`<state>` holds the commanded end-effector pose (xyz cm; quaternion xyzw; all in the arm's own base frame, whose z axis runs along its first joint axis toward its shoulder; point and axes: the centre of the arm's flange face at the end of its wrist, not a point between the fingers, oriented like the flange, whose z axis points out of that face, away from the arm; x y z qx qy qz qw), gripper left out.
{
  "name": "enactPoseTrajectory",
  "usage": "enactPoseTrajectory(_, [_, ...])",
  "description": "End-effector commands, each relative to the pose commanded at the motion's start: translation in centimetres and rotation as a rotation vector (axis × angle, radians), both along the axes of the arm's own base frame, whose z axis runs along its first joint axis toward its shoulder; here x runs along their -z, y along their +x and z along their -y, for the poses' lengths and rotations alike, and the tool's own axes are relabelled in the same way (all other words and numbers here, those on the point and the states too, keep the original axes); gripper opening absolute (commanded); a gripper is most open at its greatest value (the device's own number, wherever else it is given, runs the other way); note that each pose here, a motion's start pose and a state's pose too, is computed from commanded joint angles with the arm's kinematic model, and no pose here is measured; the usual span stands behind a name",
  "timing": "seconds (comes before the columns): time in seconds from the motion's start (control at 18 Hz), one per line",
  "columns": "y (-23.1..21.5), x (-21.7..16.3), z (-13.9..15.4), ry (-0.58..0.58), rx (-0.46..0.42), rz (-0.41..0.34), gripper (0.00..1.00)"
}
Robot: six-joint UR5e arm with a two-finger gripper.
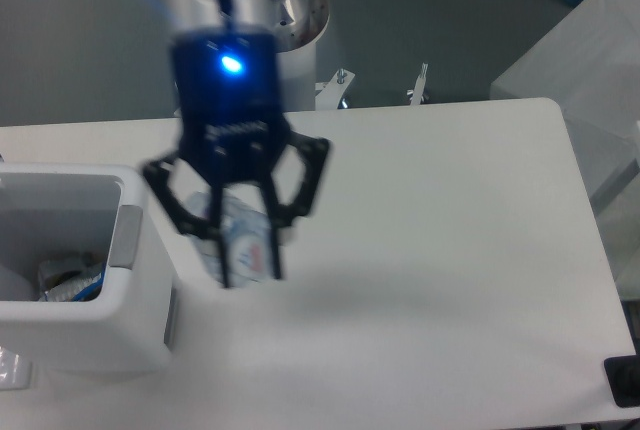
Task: Place the trash in the trash can
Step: 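Lift the bottle and carry it over the bin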
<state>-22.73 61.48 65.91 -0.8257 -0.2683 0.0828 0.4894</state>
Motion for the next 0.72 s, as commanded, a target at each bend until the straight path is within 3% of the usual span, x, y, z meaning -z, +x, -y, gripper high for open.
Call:
enactPoseTrajectory(0.39, [9.1,3.4,-4.3,-0.050,0.156,0.026,0.33])
enactPoseTrajectory(0.72, [12.0,5.9,-6.4,-0.088,0.208,0.040,0.33])
